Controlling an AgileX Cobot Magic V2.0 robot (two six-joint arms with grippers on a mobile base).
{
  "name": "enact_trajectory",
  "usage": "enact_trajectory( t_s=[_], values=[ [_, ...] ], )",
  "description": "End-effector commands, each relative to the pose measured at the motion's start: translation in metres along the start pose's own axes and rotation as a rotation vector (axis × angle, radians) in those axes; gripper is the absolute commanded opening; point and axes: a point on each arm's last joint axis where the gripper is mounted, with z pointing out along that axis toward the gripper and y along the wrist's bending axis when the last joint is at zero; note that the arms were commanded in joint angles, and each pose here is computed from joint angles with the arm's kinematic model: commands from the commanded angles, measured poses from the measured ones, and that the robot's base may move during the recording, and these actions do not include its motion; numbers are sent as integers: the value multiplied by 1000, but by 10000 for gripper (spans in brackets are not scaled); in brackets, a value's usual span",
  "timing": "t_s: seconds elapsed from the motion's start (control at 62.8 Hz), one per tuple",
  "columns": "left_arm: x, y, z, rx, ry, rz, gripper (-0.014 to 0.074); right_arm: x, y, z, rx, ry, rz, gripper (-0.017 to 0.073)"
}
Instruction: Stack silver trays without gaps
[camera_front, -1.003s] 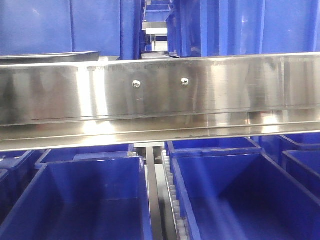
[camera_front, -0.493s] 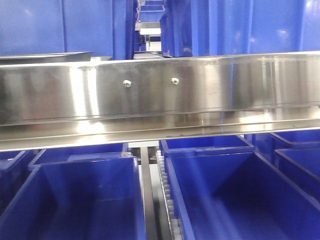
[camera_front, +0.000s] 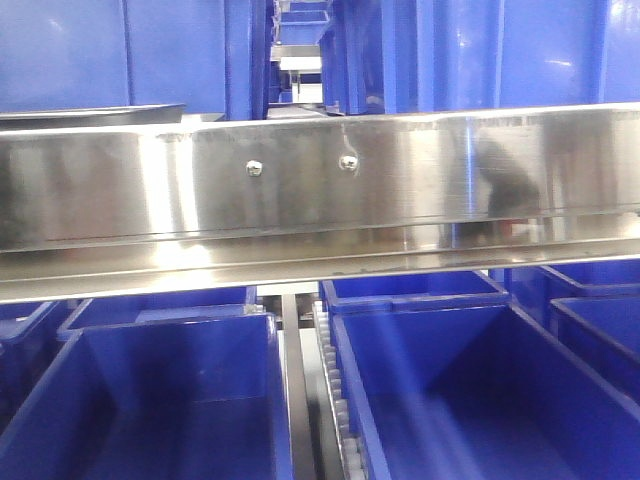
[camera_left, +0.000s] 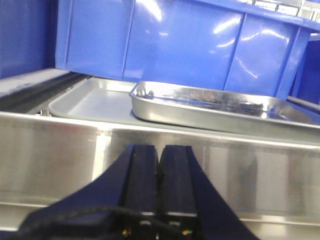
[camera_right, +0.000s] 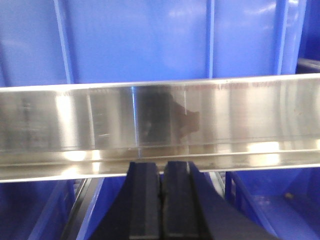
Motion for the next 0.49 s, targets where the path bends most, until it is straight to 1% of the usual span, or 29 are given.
enact_trajectory(
  t_s=[0.0,0.255,0.398,0.477],
  values=[
    [-11,-1,-4,9,-130,-8,-48,-10,0,-2,-2,-118,-23,52],
    [-11,-1,-4,9,-130,-8,-48,-10,1,-2,-4,-126,-22,52],
    [-11,-1,-4,9,-130,-8,-48,-10,0,-2,-7,-125,64,52],
    [-11,-1,-4,9,-130,-8,-48,-9,0,-2,-6,-115,64,52]
  ],
)
